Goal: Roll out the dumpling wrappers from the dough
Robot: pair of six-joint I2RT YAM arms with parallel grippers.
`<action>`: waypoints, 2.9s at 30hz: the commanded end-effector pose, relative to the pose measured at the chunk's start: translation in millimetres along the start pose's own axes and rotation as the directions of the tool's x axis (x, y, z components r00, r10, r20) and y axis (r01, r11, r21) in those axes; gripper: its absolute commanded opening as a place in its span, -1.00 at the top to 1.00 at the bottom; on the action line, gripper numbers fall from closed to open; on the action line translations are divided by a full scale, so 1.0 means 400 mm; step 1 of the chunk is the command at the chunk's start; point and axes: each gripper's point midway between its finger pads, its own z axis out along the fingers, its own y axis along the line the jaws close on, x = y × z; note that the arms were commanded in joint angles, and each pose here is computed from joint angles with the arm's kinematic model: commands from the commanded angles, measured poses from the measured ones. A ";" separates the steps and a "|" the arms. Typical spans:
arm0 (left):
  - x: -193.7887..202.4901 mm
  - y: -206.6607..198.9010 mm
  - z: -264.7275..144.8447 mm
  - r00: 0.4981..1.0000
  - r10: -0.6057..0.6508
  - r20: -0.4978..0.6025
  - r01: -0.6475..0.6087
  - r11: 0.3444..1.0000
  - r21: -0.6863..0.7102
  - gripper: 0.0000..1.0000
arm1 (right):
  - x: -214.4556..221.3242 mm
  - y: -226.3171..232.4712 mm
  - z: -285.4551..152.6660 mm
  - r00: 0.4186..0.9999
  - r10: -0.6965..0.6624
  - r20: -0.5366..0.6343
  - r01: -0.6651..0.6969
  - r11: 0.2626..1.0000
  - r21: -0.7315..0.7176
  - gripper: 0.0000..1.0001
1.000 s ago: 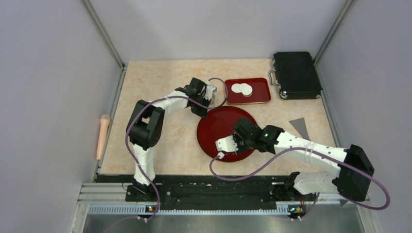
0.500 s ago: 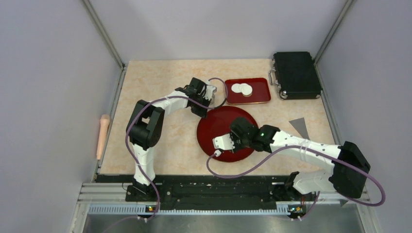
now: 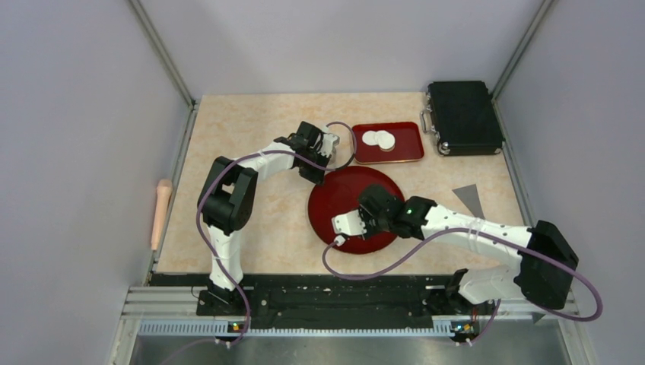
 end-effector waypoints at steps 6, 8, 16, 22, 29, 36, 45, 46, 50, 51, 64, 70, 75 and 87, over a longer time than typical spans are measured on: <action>0.044 0.047 0.052 0.999 -0.011 -0.047 0.008 0.998 -0.069 1.00 | 0.050 0.266 -0.046 1.000 0.004 -0.016 -0.011 0.914 -0.407 1.00; 0.043 0.047 0.052 0.999 -0.011 -0.046 0.007 0.997 -0.071 1.00 | 0.055 0.277 -0.051 1.000 0.005 -0.021 -0.013 0.906 -0.423 1.00; 0.046 0.049 0.055 0.999 -0.014 -0.050 0.010 0.997 -0.074 1.00 | 0.058 0.305 -0.076 1.000 0.019 -0.014 -0.023 0.886 -0.462 1.00; 0.046 0.048 0.055 0.999 -0.014 -0.051 0.011 0.997 -0.073 1.00 | 0.063 0.332 -0.088 0.999 0.029 -0.020 -0.035 0.862 -0.505 1.00; 0.045 0.049 0.055 0.999 -0.015 -0.050 0.011 0.997 -0.075 1.00 | 0.069 0.362 -0.084 0.999 0.034 -0.030 -0.044 0.836 -0.546 1.00; 0.045 0.049 0.054 0.999 -0.014 -0.049 0.011 0.997 -0.074 1.00 | 0.067 0.369 -0.094 0.999 0.036 -0.032 -0.048 0.821 -0.569 1.00; 0.046 0.048 0.054 0.999 -0.015 -0.051 0.011 0.997 -0.073 1.00 | 0.065 0.374 -0.108 0.998 0.042 -0.035 -0.055 0.807 -0.587 1.00; 0.045 0.049 0.054 0.999 -0.014 -0.050 0.010 0.997 -0.073 1.00 | 0.065 0.374 -0.109 0.998 0.044 -0.036 -0.056 0.807 -0.588 1.00; 0.046 0.048 0.054 0.999 -0.015 -0.051 0.011 0.997 -0.072 1.00 | 0.065 0.377 -0.110 0.998 0.044 -0.037 -0.058 0.803 -0.593 1.00; 0.046 0.049 0.054 0.999 -0.014 -0.051 0.010 0.997 -0.073 1.00 | 0.066 0.378 -0.111 0.998 0.044 -0.038 -0.058 0.802 -0.595 1.00; 0.046 0.048 0.055 0.999 -0.015 -0.051 0.011 0.997 -0.072 1.00 | 0.065 0.387 -0.115 0.998 0.051 -0.037 -0.063 0.791 -0.609 1.00; 0.047 0.048 0.056 0.999 -0.015 -0.053 0.011 0.997 -0.071 1.00 | 0.058 0.372 -0.114 0.998 0.051 -0.028 -0.058 0.805 -0.590 1.00; 0.047 0.048 0.055 0.998 -0.016 -0.053 0.012 0.997 -0.071 1.00 | 0.042 0.298 -0.091 0.999 0.050 -0.001 -0.045 0.883 -0.466 1.00; 0.046 0.046 0.055 0.999 -0.012 -0.052 0.008 0.998 -0.069 1.00 | 0.006 0.199 -0.036 0.998 0.034 0.054 -0.017 0.956 -0.294 1.00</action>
